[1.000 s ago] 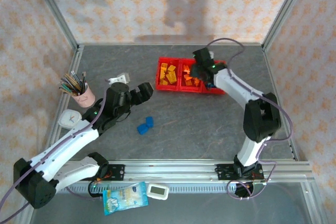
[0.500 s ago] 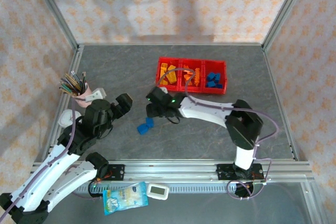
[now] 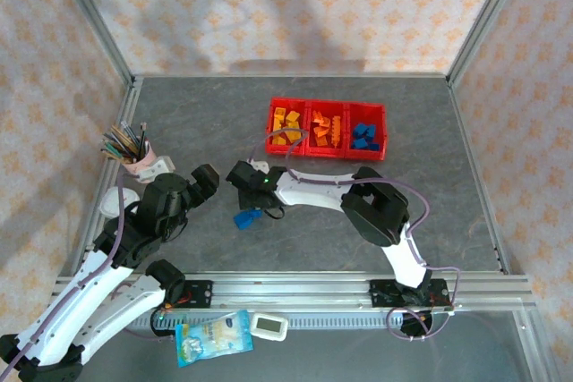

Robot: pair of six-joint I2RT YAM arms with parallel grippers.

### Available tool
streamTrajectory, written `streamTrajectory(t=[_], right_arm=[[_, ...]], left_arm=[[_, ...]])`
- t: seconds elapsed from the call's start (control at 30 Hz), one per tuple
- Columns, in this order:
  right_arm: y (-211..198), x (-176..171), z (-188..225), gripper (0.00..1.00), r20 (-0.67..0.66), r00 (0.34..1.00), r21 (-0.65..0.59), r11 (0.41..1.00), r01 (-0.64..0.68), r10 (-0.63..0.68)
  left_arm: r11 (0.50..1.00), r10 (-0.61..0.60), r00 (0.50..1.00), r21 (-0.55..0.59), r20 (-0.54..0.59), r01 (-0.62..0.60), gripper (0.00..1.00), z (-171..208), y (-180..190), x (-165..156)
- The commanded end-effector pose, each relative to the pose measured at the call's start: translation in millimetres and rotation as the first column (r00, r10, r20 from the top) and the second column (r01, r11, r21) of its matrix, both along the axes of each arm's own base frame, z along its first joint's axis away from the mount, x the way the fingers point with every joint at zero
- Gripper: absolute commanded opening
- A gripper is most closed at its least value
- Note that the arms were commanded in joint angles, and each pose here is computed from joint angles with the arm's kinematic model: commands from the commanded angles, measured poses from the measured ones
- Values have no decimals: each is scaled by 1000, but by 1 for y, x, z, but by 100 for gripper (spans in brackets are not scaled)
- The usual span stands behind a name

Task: Sort the legos into containers by color
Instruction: Pick up the lego from the bottom-center of the table, then place the lego in the container.

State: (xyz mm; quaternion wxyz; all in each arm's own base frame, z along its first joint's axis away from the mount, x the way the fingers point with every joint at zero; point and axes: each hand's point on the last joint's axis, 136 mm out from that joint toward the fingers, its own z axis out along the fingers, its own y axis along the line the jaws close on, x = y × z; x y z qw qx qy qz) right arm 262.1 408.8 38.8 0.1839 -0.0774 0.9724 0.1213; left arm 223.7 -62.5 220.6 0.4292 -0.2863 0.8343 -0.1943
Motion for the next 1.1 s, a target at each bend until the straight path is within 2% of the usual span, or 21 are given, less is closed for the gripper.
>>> streamTrajectory(t=[0.0, 0.13, 0.3, 0.47, 0.57, 0.67, 0.87, 0.97, 1.07], right_arm=[[-5, -1, -11, 53, -12, 1000, -40, 999, 12, -13], [-8, 0, -8, 45, 3, 1000, -51, 999, 13, -12], [-14, 4, 7, 29, 42, 999, -54, 998, 28, -26], [-36, 18, 46, 24, 104, 992, -13, 997, 78, -77], [-70, 37, 76, 24, 153, 977, 19, 989, 148, -149], [-122, 63, 101, 25, 203, 949, 37, 970, 240, -242], [-256, 135, 129, 25, 303, 832, 14, 875, 484, -465], [-302, 169, 130, 27, 337, 785, 14, 837, 547, -519], [-329, 201, 117, 27, 329, 775, -24, 816, 578, -540]], left_arm=[[1000, 17, 1000, 11, -16, -17, 99, -5, 3, 0], [1000, 10, 1000, 5, -17, -10, 99, -5, 1, 1], [1000, 0, 1000, -4, -13, 0, 99, -2, -2, 3], [998, -55, 998, -18, -4, 55, 99, 3, -16, 11], [994, -108, 994, -28, 8, 108, 99, 8, -30, 19], [984, -170, 985, -50, 39, 172, 99, 13, -48, 31], [942, -311, 945, -96, 105, 321, 99, 25, -99, 70], [921, -361, 925, -107, 121, 374, 99, 23, -122, 89], [910, -385, 913, -111, 131, 400, 99, 21, -136, 105]])
